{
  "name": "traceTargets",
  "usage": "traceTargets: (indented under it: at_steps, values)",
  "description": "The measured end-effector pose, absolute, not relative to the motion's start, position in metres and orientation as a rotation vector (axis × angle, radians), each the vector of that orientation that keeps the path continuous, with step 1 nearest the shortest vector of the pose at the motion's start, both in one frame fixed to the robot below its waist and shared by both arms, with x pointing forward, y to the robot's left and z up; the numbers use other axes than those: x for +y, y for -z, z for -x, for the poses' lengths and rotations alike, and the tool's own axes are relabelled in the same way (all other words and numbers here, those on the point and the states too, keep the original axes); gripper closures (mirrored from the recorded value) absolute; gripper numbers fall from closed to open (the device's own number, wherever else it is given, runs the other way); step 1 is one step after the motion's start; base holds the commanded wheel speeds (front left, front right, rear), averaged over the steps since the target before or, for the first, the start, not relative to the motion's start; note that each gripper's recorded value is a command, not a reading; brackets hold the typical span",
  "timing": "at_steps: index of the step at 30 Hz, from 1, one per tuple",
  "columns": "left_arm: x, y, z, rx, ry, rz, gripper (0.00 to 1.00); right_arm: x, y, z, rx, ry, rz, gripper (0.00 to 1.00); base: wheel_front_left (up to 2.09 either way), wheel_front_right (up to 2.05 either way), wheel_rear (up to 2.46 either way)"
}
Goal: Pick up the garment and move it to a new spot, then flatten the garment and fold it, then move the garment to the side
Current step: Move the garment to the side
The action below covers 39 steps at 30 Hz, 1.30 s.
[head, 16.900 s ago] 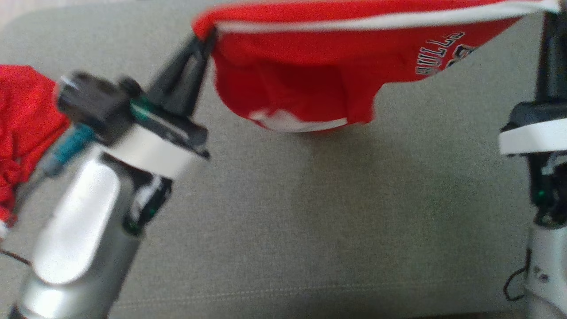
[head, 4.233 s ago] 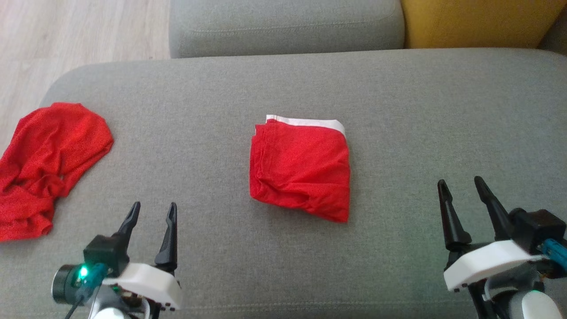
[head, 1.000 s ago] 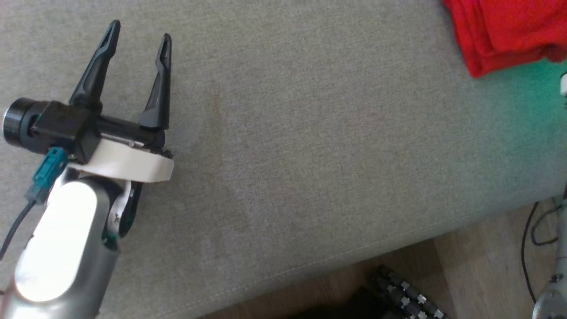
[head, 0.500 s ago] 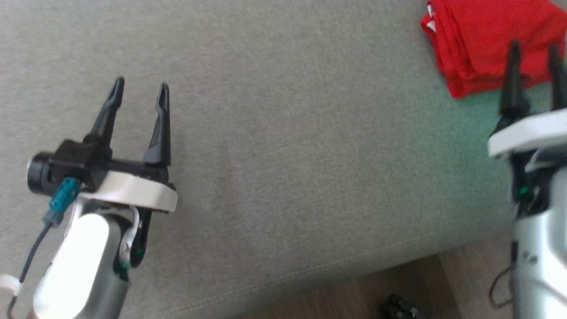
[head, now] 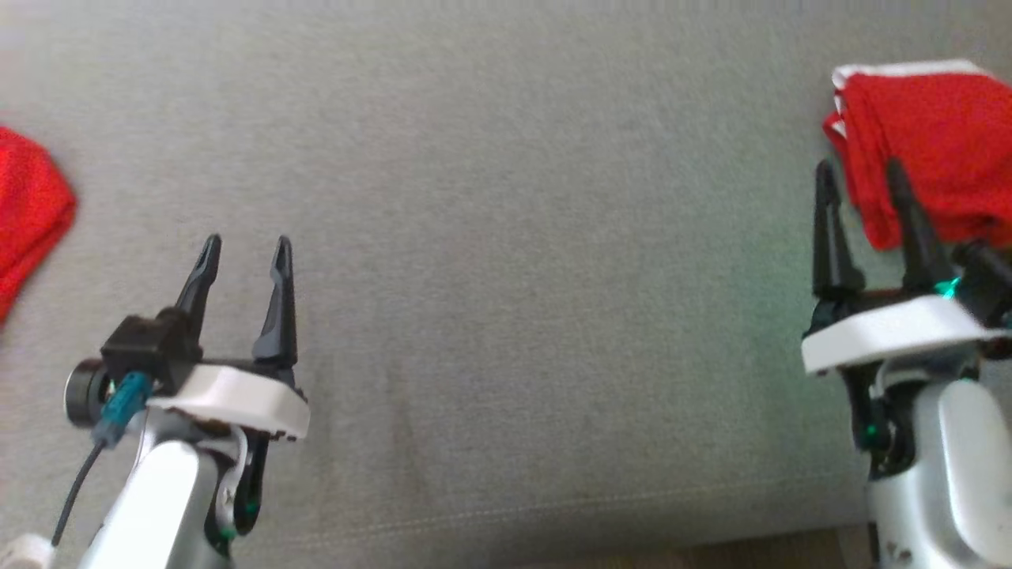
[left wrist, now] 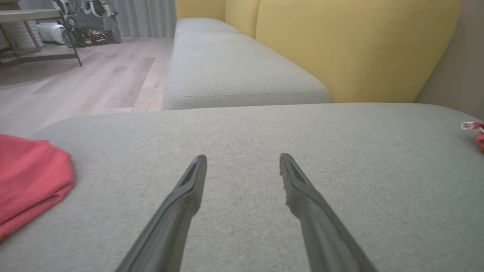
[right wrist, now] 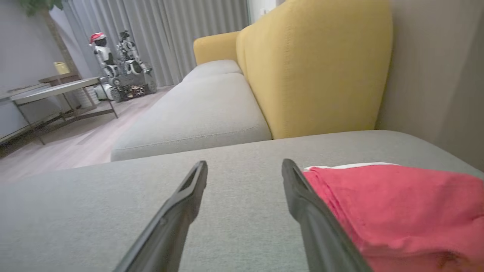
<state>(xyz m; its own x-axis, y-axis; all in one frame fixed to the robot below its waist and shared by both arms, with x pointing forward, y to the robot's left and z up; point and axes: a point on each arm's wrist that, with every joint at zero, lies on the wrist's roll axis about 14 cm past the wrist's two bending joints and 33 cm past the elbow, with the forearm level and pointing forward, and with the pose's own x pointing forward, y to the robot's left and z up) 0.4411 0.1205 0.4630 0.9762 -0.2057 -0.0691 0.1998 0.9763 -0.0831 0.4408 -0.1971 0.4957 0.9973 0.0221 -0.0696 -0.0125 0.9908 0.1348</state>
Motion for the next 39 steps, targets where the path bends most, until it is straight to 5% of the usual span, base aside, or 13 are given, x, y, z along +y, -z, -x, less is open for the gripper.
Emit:
traceTargets:
  at_steps: [23,39]
  values:
    - [0.152,-0.493,-0.366,0.044,0.114,0.046,0.0,-0.161,-0.513,-0.373,0.055,-0.119,-0.12,0.0,0.0,0.0,0.0]
    - [0.149,-0.491,-0.361,0.061,0.124,0.042,0.0,-0.164,-0.508,-0.369,0.086,-0.109,-0.101,0.0,0.0,0.0,0.0]
